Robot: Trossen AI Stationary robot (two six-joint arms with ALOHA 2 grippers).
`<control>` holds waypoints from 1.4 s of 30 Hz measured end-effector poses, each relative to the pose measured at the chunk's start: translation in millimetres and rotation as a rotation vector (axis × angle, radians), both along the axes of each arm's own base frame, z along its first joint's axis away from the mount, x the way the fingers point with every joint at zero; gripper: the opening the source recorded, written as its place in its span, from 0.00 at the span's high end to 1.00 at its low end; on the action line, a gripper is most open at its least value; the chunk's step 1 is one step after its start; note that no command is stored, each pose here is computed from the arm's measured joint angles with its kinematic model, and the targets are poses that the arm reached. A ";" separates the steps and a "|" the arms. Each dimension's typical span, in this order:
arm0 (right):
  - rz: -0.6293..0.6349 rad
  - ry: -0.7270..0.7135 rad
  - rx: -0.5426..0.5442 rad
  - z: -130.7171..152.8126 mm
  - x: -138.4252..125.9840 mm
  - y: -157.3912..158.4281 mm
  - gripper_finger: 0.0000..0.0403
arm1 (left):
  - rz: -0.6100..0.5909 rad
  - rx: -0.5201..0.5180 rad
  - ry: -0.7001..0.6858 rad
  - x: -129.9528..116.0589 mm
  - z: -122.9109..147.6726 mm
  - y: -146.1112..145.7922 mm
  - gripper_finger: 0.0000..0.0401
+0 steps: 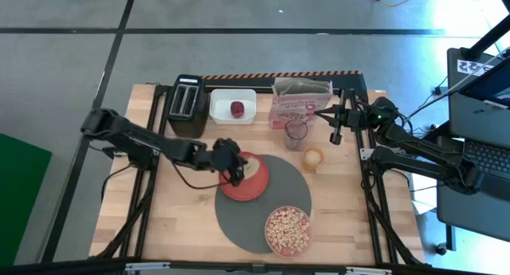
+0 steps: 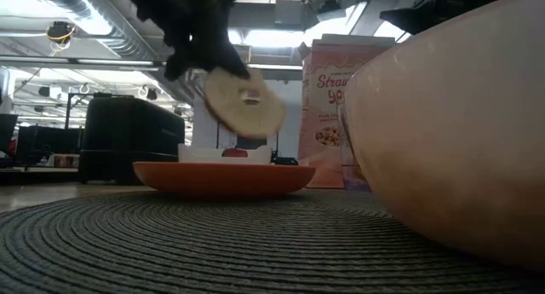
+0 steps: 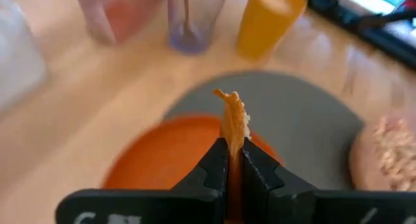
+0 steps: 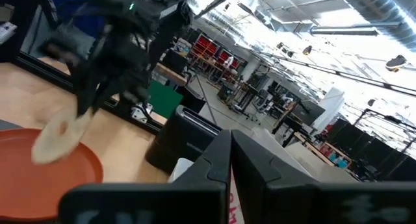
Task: Arrange a breakfast setting
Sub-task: Put the toasted bread on the red plate
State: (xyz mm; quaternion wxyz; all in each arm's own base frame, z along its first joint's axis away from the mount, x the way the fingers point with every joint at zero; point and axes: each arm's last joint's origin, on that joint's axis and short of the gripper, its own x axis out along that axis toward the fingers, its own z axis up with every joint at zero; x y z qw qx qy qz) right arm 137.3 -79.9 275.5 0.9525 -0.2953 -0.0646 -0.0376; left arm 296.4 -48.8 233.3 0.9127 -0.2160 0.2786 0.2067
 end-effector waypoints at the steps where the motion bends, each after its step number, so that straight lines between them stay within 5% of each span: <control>1: 0.000 0.000 0.000 0.0 0.0 0.0 0.96 | -0.004 -0.011 0.011 2.7 -5.7 -2.0 0.97; 34: -0.012 -0.012 -0.008 1.3 -0.3 -0.2 0.96 | -0.113 -0.204 0.086 32.5 -54.4 -4.5 0.98; 42: -0.012 -0.012 -0.008 1.3 -0.2 -0.2 0.96 | -0.095 -0.202 0.113 36.5 -65.9 -0.5 0.88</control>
